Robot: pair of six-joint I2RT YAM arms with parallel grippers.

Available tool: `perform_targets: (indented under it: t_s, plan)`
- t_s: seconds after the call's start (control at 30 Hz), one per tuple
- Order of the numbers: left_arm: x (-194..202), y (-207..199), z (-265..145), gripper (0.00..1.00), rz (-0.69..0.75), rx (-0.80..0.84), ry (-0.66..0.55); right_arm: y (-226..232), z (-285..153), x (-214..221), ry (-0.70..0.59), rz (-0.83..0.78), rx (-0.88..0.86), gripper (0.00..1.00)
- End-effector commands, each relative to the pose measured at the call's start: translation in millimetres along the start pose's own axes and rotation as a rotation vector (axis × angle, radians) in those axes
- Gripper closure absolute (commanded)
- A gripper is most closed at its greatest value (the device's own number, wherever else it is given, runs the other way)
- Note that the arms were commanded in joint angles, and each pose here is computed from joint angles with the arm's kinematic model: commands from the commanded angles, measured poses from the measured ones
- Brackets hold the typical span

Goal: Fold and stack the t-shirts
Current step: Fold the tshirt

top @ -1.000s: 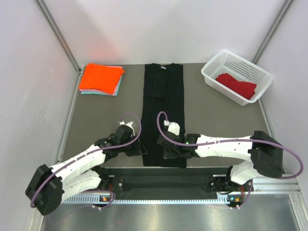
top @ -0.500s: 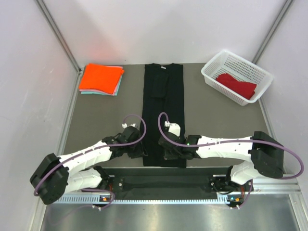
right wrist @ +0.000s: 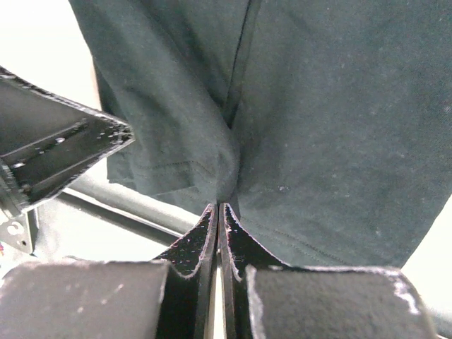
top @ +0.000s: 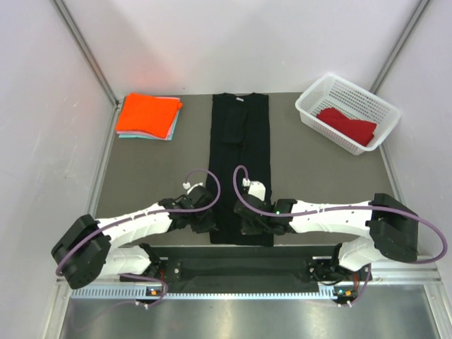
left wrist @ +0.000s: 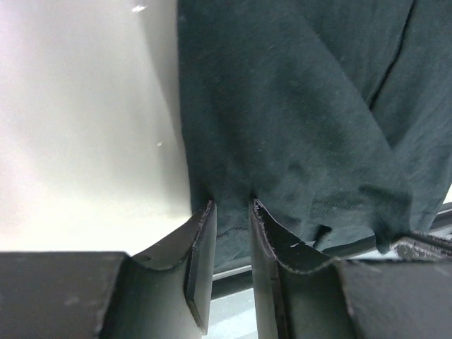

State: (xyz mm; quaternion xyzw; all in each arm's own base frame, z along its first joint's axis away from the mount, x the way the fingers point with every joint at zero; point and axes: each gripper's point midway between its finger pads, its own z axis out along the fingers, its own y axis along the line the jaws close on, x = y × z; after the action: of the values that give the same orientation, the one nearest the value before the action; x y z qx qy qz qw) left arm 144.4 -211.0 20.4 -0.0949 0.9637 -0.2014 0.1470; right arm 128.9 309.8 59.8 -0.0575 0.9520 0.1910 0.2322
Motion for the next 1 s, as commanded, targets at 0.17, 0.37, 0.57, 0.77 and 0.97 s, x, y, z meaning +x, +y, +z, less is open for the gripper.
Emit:
perform_targets:
  t_s: [0.17,0.37,0.57,0.77,0.97]
  plan:
    - [-10,-7,2,0.91,0.038,-0.026,-0.037,12,-7,-13,-0.041,0.014,-0.062,1.0]
    - [-19,-8,-17,1.0,0.067,-0.046,-0.065,17,-8,-15,-0.042,0.017,-0.078,1.0]
    - [-16,-4,-23,1.0,0.068,-0.04,-0.067,25,-10,-17,-0.04,0.022,-0.108,1.0]
    - [-14,-15,-18,0.84,0.053,-0.002,-0.045,26,-9,-17,-0.04,0.025,-0.11,1.0]
    - [-5,-13,-8,0.7,0.042,-0.04,-0.025,24,-8,-15,-0.037,0.023,-0.111,1.0]
